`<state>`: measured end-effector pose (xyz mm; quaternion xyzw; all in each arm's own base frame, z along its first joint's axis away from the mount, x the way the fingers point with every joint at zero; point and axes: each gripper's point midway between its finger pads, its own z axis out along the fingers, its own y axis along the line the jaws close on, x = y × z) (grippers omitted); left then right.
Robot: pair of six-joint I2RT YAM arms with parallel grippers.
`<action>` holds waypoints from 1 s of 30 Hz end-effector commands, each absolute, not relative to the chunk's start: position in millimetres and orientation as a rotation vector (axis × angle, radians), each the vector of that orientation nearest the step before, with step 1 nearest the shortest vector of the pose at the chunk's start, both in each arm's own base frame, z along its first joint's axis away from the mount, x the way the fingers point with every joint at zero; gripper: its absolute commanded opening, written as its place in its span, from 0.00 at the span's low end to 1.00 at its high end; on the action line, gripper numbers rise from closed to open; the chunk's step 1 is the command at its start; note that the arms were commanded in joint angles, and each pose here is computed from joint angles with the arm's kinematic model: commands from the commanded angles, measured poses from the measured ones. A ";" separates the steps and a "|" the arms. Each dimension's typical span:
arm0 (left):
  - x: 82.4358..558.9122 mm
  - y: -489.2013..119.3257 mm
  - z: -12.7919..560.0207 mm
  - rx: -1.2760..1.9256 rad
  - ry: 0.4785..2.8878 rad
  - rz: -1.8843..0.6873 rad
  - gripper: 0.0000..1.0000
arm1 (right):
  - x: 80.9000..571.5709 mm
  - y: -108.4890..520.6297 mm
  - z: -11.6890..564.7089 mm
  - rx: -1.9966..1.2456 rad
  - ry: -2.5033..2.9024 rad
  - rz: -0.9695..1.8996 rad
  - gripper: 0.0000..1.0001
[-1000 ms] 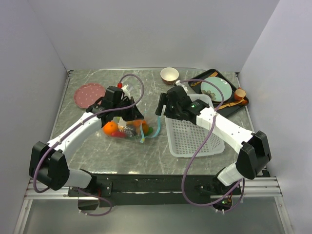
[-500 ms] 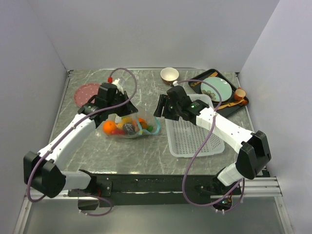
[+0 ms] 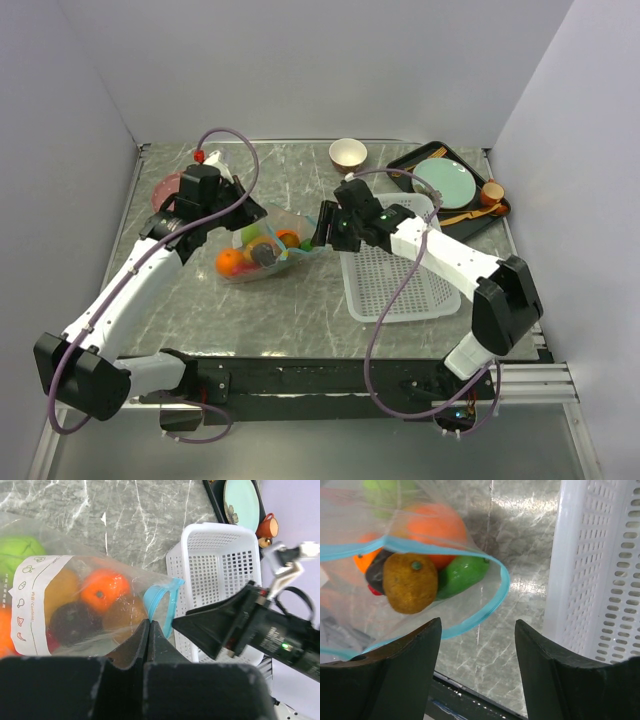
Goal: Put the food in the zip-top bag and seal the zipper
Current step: Adjust the zipper food storage bag at the center of the board.
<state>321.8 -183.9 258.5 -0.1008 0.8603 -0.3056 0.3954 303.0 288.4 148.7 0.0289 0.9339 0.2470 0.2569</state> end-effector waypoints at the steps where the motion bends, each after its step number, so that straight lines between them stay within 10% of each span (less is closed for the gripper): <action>1: 322.1 -179.5 284.9 -0.254 2.100 -0.796 0.01 | 314.1 298.6 147.2 0.082 2.521 0.688 0.66; 8: 320.3 -177.8 285.6 -0.253 2.096 -0.800 0.01 | 322.7 307.1 143.3 0.107 2.522 0.707 0.57; 16: 319.5 -174.1 284.1 -0.250 2.101 -0.789 0.01 | 331.4 311.7 166.4 0.070 2.448 0.729 0.04; 30: 316.3 -183.7 321.7 -0.152 2.057 -0.870 0.01 | 324.5 389.9 299.6 -0.327 2.219 0.990 0.03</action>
